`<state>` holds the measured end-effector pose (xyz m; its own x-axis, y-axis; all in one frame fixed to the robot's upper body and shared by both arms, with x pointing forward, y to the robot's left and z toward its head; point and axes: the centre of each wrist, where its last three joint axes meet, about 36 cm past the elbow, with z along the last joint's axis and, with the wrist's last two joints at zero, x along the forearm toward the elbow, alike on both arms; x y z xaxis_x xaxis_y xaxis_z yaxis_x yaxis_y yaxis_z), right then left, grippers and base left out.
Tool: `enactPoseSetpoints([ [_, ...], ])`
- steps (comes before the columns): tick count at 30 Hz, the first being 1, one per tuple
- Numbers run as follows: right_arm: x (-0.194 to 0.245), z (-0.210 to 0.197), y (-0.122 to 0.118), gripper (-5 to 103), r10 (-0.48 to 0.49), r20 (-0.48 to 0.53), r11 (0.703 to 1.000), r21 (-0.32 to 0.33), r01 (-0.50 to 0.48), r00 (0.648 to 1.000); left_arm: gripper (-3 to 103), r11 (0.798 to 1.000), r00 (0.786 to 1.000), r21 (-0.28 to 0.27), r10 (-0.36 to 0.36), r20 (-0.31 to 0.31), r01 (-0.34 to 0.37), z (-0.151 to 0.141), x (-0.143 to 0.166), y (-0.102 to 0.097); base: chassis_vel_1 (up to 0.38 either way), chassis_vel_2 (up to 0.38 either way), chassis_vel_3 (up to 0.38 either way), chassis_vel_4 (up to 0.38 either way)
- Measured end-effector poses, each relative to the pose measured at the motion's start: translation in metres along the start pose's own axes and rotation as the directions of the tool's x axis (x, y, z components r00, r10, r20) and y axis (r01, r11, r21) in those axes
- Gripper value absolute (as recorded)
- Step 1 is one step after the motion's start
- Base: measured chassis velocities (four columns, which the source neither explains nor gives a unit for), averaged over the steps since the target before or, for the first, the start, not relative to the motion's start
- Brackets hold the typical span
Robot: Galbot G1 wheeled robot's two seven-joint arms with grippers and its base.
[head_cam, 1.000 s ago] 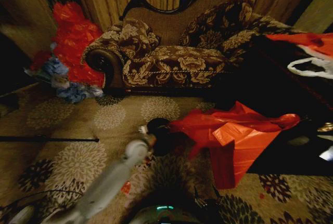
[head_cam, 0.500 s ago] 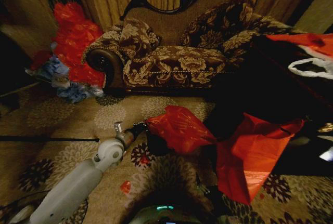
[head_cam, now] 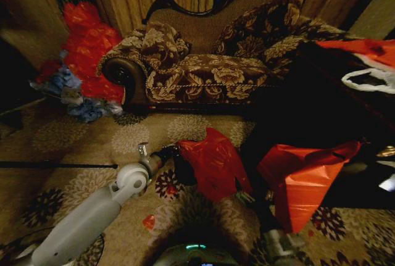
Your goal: Place a garbage bag over the trash bin.
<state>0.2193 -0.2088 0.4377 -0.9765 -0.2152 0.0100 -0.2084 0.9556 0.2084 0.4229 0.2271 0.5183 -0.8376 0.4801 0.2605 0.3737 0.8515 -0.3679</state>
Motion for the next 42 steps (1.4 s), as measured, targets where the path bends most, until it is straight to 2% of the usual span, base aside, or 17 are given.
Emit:
enactPoseSetpoints([
  [2, 0.003, 0.002, 0.014, 82, -0.041, -0.032, 0.998, -0.050, 0.039, 0.999, 0, 1.000, 1.000, 0.013, -0.009, -0.002, 0.009, 0.000, -0.005, -0.003, 0.000, 0.000, 0.000, 0.000],
  [4, 0.005, 0.004, 0.018, 82, -0.058, -0.042, 0.997, -0.059, 0.055, 0.997, 0, 1.000, 1.000, 0.017, -0.012, -0.001, 0.012, 0.000, -0.007, -0.004, 0.000, 0.000, 0.000, 0.000],
  [5, 0.008, 0.005, 0.022, 78, -0.088, -0.053, 0.994, -0.068, 0.084, 0.995, 0, 1.000, 1.000, 0.020, -0.015, 0.000, 0.015, 0.000, -0.009, -0.005, 0.000, 0.000, 0.000, 0.000],
  [7, 0.011, 0.007, 0.023, 74, -0.118, -0.063, 0.991, -0.069, 0.114, 0.991, 0, 1.000, 1.000, 0.022, -0.018, 0.003, 0.018, -0.002, -0.012, -0.006, 0.000, 0.000, 0.000, 0.000],
  [9, 0.019, 0.011, 0.020, 66, -0.208, -0.091, 0.977, -0.065, 0.202, 0.974, 0, 0.999, 1.000, 0.031, -0.017, 0.014, 0.017, -0.010, -0.019, -0.007, 0.000, 0.000, 0.000, 0.000],
  [10, 0.019, 0.011, 0.020, 66, -0.208, -0.091, 0.977, -0.065, 0.202, 0.974, 0, 0.999, 1.000, 0.031, -0.017, 0.014, 0.017, -0.010, -0.019, -0.007, 0.000, 0.000, 0.000, 0.000],
  [13, 0.020, 0.034, 0.017, 54, -0.273, -0.154, 0.962, -0.061, 0.266, 0.950, 0, 0.999, 1.000, 0.043, -0.008, 0.029, 0.006, -0.017, -0.030, -0.011, 0.000, 0.000, 0.000, 0.000],
  [14, 0.020, 0.034, 0.017, 54, -0.273, -0.154, 0.962, -0.061, 0.266, 0.950, 0, 0.999, 1.000, 0.043, -0.008, 0.029, 0.006, -0.017, -0.030, -0.011, 0.000, 0.000, 0.000, 0.000],
  [16, 0.010, 0.052, 0.014, 46, -0.259, -0.171, 0.966, -0.052, 0.253, 0.951, 0, 0.999, 0.999, 0.048, -0.003, 0.032, 0.001, -0.018, -0.035, -0.015, 0.000, 0.000, 0.000, 0.000],
  [18, -0.010, 0.062, 0.006, 42, -0.197, -0.155, 0.980, -0.036, 0.193, 0.968, 0, 0.999, 1.000, 0.050, 0.003, 0.026, -0.004, -0.016, -0.036, -0.017, 0.000, 0.000, 0.000, 0.000],
  [19, -0.010, 0.062, 0.006, 42, -0.197, -0.155, 0.980, -0.036, 0.193, 0.968, 0, 0.999, 1.000, 0.050, 0.003, 0.026, -0.004, -0.016, -0.036, -0.017, 0.000, 0.000, 0.000, 0.000],
  [22, -0.033, 0.058, -0.001, 30, -0.147, -0.130, 0.989, -0.035, 0.144, 0.981, 0, 0.999, 1.000, 0.050, 0.008, 0.019, -0.009, -0.013, -0.033, -0.019, 0.000, 0.000, 0.000, 0.000],
  [26, -0.045, 0.054, -0.005, 18, -0.136, -0.116, 0.990, -0.036, 0.133, 0.984, 0, 0.999, 1.000, 0.049, 0.009, 0.016, -0.010, -0.012, -0.029, -0.017, 0.000, 0.000, 0.000, 0.000],
  [27, -0.047, 0.054, -0.005, 18, -0.134, -0.113, 0.991, -0.036, 0.131, 0.984, 0, 0.999, 1.000, 0.048, 0.010, 0.016, -0.010, -0.012, -0.028, -0.017, 0.000, 0.000, 0.000, 0.000],
  [32, -0.075, 0.044, -0.001, 2, -0.119, -0.048, 0.993, -0.027, 0.118, 0.992, 0, 0.998, 0.999, 0.037, 0.040, 0.017, -0.040, -0.013, -0.019, -0.021, 0.000, 0.000, 0.000, 0.000],
  [35, -0.083, 0.037, -0.002, 1, -0.121, -0.036, 0.992, -0.025, 0.120, 0.992, 0, 0.998, 0.999, 0.031, 0.050, 0.016, -0.051, -0.013, -0.015, -0.023, 0.000, 0.000, 0.000, 0.000],
  [42, -0.126, 0.024, -0.008, 0, -0.180, -0.027, 0.984, 0.010, 0.180, 0.983, 0, 0.994, 0.993, -0.026, 0.111, 0.039, -0.110, -0.030, 0.015, -0.037, 0.000, 0.000, 0.000, 0.000],
])
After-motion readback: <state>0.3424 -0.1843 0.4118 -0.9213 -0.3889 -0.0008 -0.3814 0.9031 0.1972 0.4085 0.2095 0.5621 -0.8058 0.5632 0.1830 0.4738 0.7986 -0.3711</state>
